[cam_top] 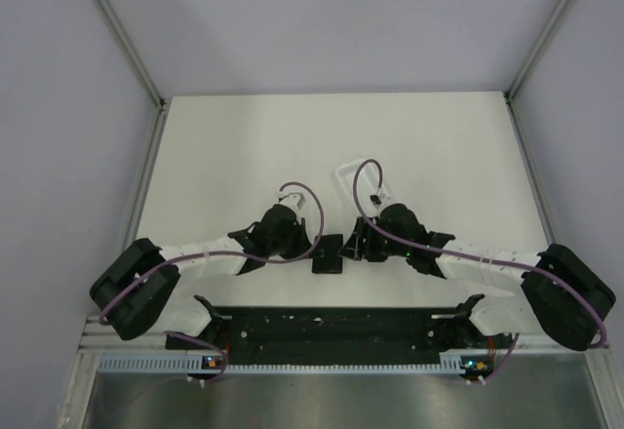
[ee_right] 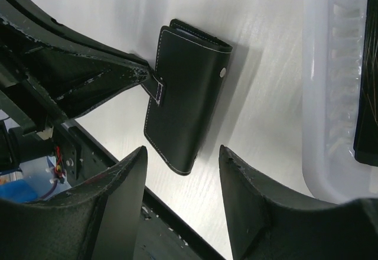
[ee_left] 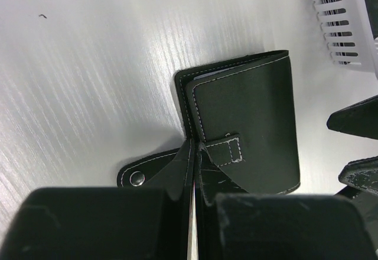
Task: Put the credit cards into the card holder
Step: Close the card holder at the center of the board.
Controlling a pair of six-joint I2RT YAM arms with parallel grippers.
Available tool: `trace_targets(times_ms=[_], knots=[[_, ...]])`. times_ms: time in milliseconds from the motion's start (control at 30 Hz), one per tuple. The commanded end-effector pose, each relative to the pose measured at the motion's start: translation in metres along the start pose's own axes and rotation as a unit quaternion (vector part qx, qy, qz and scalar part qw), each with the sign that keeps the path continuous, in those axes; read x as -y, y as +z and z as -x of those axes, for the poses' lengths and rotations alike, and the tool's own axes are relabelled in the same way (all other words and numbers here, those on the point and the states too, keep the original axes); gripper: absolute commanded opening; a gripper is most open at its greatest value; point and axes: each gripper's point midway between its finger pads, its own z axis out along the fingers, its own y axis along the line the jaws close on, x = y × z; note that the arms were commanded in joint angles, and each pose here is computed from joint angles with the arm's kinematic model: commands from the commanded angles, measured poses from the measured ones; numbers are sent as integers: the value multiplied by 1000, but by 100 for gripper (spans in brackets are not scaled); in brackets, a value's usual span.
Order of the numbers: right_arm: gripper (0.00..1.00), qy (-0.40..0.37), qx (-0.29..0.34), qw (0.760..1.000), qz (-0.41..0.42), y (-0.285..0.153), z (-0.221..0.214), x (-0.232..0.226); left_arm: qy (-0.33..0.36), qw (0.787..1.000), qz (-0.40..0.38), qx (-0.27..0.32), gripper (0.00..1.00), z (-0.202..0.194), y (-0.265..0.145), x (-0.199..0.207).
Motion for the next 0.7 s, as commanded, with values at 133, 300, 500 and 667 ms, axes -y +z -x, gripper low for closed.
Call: trace_targets(times_ms=[133,300,500,667], knots=[[55,10,2,1000,25,7,4,-7,-5,1000,1,-10,0,-16,6,-11],[56,13,-8,999,28,14,2,-6,-8,1000,3,-18,0,-24,8,-15],[55,16,-21,999,36,24,2,-11,-10,1000,1,-21,0,-26,10,-15],[42,19,-36,997,60,34,0,-20,-12,1000,3,-25,0,-28,11,-16]])
